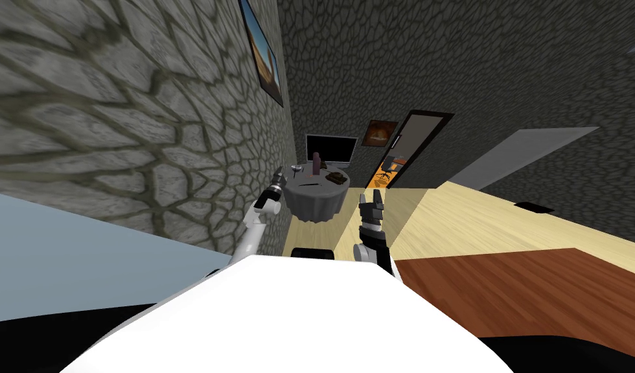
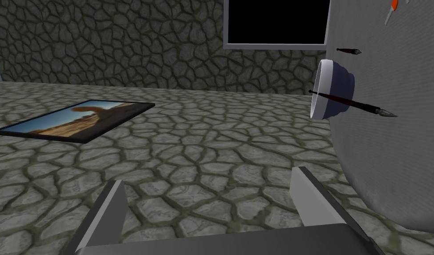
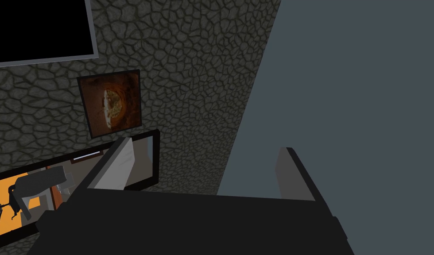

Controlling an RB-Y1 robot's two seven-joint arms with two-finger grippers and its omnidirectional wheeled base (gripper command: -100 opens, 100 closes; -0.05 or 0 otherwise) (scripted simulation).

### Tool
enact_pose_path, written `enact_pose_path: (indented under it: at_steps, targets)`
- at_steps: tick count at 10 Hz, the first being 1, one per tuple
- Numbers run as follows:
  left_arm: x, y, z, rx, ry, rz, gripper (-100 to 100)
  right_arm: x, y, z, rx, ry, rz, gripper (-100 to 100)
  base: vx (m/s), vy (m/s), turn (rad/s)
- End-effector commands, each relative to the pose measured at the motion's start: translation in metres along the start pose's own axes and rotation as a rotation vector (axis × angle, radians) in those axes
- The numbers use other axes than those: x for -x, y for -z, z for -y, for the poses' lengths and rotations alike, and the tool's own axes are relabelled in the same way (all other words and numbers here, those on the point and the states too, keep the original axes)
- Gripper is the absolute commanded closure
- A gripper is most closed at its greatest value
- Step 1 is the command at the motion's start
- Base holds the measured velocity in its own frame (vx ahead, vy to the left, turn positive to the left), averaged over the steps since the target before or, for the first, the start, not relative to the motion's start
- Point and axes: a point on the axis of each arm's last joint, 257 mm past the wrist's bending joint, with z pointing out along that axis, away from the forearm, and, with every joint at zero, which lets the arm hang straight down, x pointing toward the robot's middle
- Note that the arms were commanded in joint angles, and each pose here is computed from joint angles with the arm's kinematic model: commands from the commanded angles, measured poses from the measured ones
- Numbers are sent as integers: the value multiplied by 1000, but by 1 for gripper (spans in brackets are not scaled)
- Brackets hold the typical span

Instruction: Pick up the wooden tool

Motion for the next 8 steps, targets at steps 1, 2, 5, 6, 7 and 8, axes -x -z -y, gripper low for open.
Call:
enact_pose_path:
  at_steps: [1,2,5,6,7,8]
  targets:
    - [5,-14,-13,50,30,6,-100,0,0,0,0,0,0,0,3,16,-2]
    - [1,-21,-16,68,32,1,-100,0,0,0,0,0,0,0,3,15,1]
    - [2,-37,-34,149,59,6,-100,0,0,0,0,0,0,0,4,6,1]
    - [2,-36,-39,168,59,8,-100,0,0,0,0,0,0,0,0,0,0]
    - [3,-48,-45,202,84,12,-100,0,0,0,0,0,0,0,8,4,11]
    - [1,-51,-51,229,85,11,-100,0,0,0,0,0,0,0,9,4,4]
